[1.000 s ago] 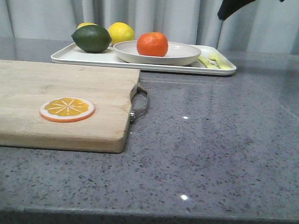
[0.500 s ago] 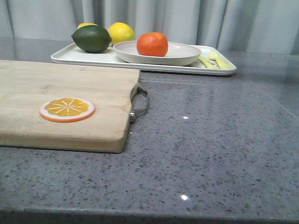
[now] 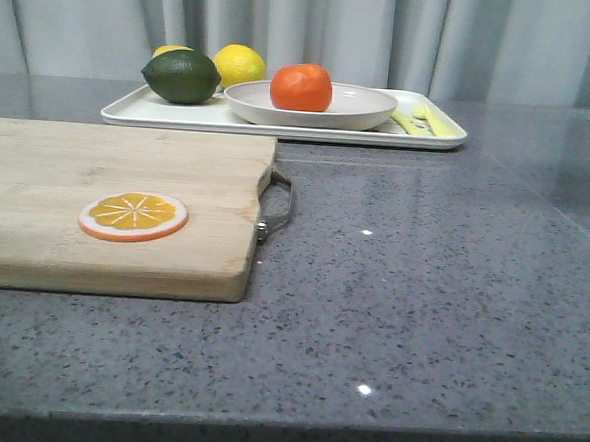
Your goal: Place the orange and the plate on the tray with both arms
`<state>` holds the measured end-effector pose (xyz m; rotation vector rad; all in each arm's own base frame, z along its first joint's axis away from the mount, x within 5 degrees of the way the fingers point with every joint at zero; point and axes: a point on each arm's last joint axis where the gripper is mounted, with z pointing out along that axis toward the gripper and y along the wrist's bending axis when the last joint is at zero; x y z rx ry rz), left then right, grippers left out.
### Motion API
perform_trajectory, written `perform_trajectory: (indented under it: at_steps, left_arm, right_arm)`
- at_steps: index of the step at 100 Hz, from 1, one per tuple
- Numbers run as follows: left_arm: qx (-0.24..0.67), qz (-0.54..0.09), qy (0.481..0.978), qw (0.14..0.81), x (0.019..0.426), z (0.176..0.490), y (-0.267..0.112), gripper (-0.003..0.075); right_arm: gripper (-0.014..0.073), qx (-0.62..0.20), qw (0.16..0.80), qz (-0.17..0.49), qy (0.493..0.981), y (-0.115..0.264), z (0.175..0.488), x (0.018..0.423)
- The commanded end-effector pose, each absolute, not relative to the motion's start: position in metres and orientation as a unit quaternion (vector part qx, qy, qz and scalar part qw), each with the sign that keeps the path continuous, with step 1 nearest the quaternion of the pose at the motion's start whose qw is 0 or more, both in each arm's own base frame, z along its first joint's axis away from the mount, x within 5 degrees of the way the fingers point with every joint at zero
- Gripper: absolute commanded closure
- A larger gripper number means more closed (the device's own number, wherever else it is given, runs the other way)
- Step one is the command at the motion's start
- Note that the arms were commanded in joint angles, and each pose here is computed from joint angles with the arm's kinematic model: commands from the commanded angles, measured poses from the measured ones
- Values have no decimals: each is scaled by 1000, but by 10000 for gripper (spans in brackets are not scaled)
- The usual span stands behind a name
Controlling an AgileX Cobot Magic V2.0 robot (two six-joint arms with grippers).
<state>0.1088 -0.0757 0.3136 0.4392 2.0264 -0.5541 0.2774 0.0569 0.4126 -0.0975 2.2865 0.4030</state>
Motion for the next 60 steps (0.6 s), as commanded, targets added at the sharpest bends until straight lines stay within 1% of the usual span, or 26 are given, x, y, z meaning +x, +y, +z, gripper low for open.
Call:
perform_trajectory:
  at_steps: [1,42,60]
  left_arm:
    - [165,-239,805,517,112,329,-75,739]
    - [162,-247,786,542,98,333,-67,739]
    - [162,-251,778,553,87,330,-61,739]
  right_arm:
    - [664,-35,471,160,867,51,429,250]
    - [664,-41,511,142,846,38,383,171]
    - [664,-35,545,141,826,32,368,141]
